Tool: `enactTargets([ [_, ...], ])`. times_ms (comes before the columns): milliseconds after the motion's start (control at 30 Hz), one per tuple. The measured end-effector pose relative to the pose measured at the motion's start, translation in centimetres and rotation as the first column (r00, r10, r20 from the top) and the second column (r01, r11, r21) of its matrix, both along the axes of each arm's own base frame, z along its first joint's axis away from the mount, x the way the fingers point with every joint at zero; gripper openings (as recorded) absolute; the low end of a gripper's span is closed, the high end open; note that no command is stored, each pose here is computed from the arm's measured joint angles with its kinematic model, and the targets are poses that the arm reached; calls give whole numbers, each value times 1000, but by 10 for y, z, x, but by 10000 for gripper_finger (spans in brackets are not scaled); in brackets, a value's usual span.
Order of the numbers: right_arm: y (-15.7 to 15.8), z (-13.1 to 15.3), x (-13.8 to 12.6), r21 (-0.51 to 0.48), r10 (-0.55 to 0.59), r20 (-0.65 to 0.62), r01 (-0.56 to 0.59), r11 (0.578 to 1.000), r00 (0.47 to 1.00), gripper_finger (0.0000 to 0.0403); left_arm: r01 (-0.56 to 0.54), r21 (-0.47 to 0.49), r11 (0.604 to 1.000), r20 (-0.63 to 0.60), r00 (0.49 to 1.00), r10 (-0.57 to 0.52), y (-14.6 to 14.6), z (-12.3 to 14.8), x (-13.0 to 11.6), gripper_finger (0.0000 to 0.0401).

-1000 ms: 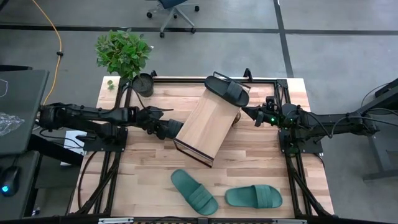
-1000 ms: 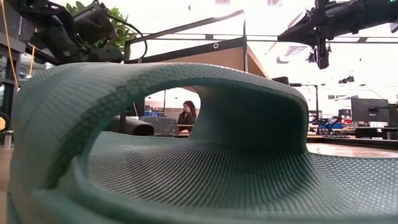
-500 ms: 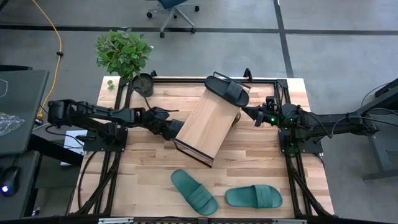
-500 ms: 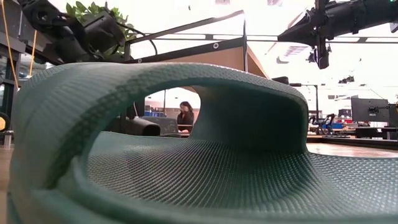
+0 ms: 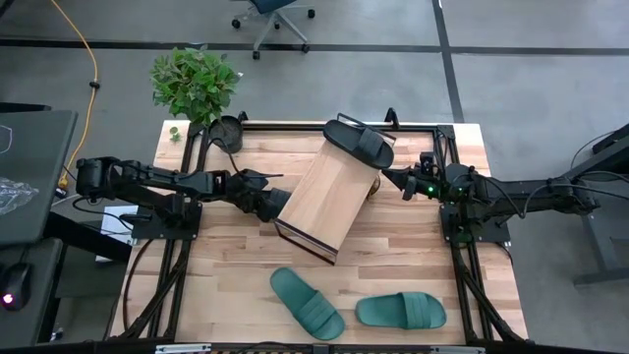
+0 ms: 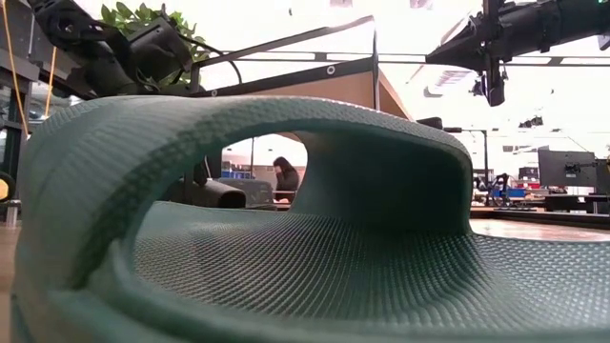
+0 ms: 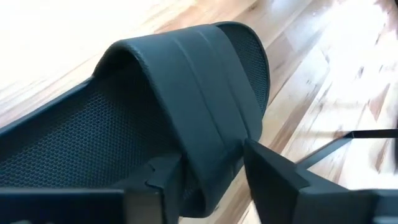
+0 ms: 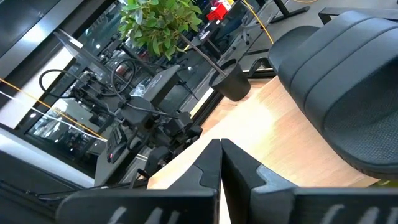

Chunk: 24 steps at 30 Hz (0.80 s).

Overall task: Pick and place slides into the shelf
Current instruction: Put the black slipper on the shelf

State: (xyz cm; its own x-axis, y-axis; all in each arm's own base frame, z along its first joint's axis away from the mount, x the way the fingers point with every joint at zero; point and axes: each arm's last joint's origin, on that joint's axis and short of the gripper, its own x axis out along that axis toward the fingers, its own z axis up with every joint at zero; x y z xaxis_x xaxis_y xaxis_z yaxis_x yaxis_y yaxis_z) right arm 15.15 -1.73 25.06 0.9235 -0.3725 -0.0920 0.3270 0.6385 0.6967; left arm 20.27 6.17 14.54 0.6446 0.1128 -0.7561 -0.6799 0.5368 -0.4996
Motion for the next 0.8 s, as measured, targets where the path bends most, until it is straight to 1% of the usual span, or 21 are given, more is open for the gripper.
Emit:
enactTargets([
  [167, 0, 0, 0, 0, 0, 0, 0, 1000, 1000, 0, -1, 3, 1000, 2, 1000, 1, 0, 0, 0, 71],
  [267, 0, 0, 0, 0, 0, 0, 0, 1000, 1000, 0, 13, 21, 1000, 0, 1000, -13, 0, 0, 0, 27],
  [333, 0, 0, 0, 0, 0, -1, 0, 1000, 1000, 0, 14, 24, 1000, 0, 1000, -14, 0, 0, 0, 9],
  [533, 0, 0, 0, 2, 0, 0, 0, 1000, 1000, 0, 20, 31, 999, -7, 1000, -19, 0, 0, 0, 23],
  [700, 0, 0, 0, 4, 0, 1, 0, 1000, 1000, 0, 38, 36, 999, -12, 999, -38, 0, 0, 0, 6],
  [800, 0, 0, 0, 6, 0, 1, 0, 1000, 1000, 0, 39, 35, 999, -20, 999, -38, -1, 1, -2, 10],
])
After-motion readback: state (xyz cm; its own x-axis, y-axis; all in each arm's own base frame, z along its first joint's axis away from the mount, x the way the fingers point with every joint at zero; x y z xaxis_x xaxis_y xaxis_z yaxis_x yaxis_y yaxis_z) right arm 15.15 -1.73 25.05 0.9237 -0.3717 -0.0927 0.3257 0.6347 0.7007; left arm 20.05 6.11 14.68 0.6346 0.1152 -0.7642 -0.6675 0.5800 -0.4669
